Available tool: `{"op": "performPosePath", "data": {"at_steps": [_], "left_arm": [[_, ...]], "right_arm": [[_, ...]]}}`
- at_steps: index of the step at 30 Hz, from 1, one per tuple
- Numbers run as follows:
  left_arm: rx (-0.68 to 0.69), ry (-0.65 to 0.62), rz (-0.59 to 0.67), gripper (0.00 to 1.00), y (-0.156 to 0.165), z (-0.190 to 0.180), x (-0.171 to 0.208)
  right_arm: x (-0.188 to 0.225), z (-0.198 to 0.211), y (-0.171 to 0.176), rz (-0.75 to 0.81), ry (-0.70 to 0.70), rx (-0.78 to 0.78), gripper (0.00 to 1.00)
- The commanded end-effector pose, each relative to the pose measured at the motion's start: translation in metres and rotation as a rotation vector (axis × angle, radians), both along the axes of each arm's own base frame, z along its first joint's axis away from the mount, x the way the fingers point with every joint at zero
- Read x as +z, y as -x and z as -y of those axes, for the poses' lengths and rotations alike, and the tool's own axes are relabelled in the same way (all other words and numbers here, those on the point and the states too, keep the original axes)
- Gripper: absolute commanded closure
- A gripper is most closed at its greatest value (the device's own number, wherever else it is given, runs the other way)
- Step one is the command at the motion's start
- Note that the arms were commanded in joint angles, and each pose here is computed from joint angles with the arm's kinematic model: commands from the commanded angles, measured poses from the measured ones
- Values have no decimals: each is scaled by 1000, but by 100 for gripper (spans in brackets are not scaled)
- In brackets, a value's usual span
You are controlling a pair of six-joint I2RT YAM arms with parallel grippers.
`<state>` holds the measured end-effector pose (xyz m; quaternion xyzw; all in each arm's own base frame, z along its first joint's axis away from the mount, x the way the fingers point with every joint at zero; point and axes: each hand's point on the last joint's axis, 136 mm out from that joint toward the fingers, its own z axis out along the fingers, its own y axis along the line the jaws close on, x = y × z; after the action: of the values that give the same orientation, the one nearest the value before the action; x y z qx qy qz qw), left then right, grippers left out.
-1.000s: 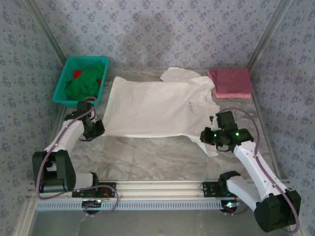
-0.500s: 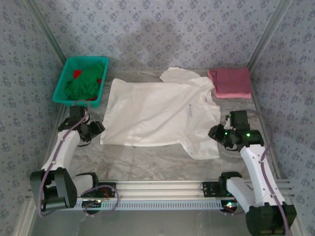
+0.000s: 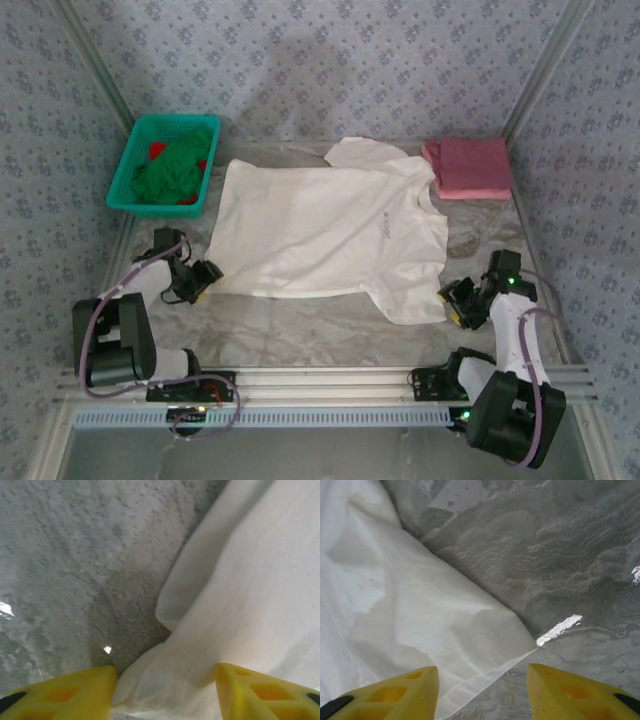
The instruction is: Fold and stack the t-shirts
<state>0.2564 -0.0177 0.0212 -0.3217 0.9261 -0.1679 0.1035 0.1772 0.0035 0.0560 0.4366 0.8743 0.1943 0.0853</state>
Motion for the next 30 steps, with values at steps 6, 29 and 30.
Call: {"op": "performPosePath", "data": {"at_steps": [6,29,30], "left_arm": [[-37,34,44,68,-21,6,-8],[-28,55,109,100,-38,1,17],[-29,51,118,100,-37,1,24]], "right_arm": [[-25,-1,4,-56,-29,-51,46],[-4,-11,-28,57,-69,-40,100],[4,-9,-28,72,-60,-48,100]]}}
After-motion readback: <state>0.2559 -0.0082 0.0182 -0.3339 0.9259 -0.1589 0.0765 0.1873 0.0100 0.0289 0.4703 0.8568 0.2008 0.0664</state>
